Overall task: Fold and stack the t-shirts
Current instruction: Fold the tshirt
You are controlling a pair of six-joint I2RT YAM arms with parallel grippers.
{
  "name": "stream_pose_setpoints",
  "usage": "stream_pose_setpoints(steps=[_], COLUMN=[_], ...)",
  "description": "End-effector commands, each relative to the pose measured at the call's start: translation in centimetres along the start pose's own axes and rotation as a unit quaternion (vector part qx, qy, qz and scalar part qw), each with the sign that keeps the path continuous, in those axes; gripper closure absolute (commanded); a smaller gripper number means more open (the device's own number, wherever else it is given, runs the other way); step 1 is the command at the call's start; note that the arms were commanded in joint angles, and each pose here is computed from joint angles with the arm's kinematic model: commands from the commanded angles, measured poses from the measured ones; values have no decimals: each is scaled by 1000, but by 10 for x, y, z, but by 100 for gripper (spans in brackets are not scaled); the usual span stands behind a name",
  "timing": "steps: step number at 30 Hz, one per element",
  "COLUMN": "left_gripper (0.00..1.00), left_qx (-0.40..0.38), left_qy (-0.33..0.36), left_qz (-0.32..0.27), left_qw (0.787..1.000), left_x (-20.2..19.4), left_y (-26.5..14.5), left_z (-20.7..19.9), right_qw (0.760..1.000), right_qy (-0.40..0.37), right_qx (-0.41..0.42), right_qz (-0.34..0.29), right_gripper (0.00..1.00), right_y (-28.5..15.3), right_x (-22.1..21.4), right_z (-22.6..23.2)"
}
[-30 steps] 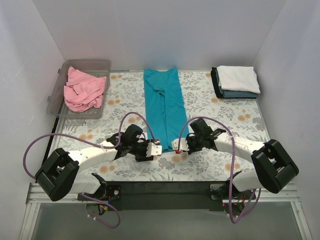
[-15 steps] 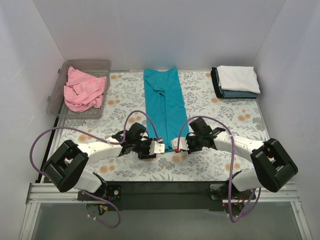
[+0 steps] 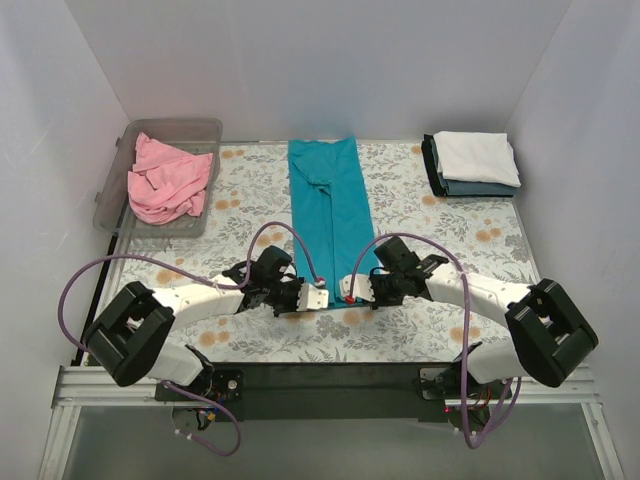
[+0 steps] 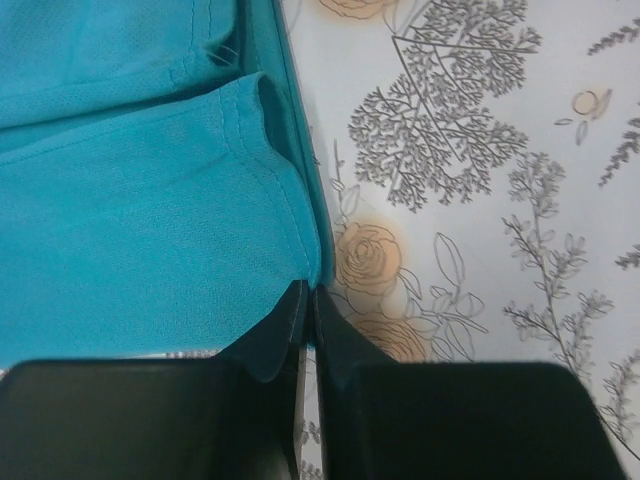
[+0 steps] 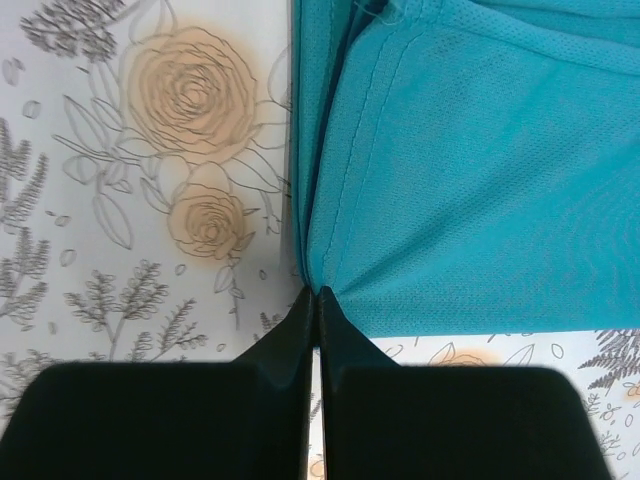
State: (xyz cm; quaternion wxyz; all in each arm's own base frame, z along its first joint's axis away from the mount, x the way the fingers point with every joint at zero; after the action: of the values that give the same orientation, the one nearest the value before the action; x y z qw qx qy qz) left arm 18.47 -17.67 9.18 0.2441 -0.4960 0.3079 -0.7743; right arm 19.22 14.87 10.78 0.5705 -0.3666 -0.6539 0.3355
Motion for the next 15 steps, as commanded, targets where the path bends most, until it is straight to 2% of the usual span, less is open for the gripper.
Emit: stream_pose_setpoints(steps=[1, 5, 10, 15], left_gripper=[100, 100, 100, 100], left_qx=[-30, -49, -56, 13], left_qy=[-9, -1, -42, -77], left_qz=[-5, -32, -45, -49], left_qw=[999, 998, 997, 996], left_x=[7, 20, 31, 29], left_y=[-13, -29, -45, -65], left_z=[-9, -15, -23, 1], right_qw=[1000, 1000, 999, 999], right_qy=[14, 8, 11, -20], right_qx=[5, 12, 17, -26], right_qz=[-9, -27, -44, -41], right_gripper=[99, 99, 99, 99], right_y=[-14, -25, -42, -53], right_x=[13, 25, 37, 46], right_z=[13, 30, 35, 19])
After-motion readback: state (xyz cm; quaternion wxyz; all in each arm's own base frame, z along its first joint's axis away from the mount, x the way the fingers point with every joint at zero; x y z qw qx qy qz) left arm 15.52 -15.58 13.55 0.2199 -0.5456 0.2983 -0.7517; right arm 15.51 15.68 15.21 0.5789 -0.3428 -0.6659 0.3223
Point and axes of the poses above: each gripper's point midway between its finger pads, its own y axis out along the fingers, its own z axis along the line the jaws close on, x = y × z, the point moved 10 cm from there along -y, back along the fingers, and after that the axes turned 11 degrees about y, right-handed, at the moved point
